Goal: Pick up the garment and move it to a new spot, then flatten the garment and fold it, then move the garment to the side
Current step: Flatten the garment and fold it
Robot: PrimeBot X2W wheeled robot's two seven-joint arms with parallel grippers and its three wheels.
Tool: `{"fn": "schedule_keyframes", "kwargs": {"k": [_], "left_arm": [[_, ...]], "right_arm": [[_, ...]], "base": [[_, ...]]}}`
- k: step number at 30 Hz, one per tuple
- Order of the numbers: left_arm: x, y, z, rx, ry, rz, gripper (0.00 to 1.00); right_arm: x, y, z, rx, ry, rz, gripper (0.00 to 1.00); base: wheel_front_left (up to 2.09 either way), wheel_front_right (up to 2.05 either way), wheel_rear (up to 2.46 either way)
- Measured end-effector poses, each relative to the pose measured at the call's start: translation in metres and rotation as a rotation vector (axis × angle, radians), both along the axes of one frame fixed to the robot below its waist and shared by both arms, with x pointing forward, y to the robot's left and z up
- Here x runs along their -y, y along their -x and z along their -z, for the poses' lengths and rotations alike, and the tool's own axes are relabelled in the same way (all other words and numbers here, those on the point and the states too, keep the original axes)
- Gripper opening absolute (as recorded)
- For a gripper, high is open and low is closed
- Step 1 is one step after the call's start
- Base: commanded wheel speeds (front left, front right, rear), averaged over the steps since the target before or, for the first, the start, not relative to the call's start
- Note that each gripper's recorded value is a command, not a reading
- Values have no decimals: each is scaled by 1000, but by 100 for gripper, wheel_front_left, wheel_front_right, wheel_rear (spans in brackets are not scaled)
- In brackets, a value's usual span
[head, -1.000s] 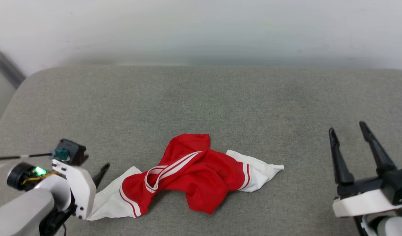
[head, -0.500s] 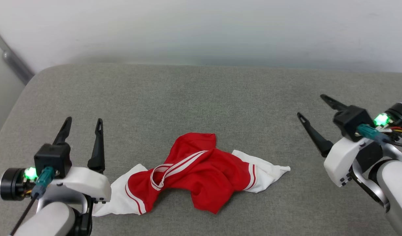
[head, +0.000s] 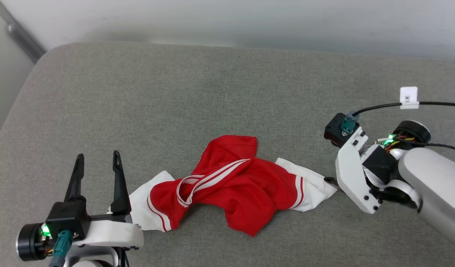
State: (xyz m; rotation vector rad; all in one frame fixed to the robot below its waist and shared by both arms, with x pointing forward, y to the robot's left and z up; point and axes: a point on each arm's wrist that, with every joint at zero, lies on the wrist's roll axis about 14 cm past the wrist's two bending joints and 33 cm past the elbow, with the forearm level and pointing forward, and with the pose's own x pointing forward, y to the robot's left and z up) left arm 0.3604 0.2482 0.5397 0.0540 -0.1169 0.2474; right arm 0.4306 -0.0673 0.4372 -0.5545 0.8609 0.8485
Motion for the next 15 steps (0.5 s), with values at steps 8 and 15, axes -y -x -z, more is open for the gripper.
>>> {"fn": "schedule_keyframes", "kwargs": {"k": [8, 15], "left_arm": [[-3, -5, 25, -45, 28, -11, 100], [-10, -9, 31, -49, 20, -23, 100]], "right_arm": [[-9, 13, 65, -204, 122, -46, 100], [-22, 8, 70, -171, 59, -76, 0]], "base": [[0, 0, 0], [0, 0, 0]]}}
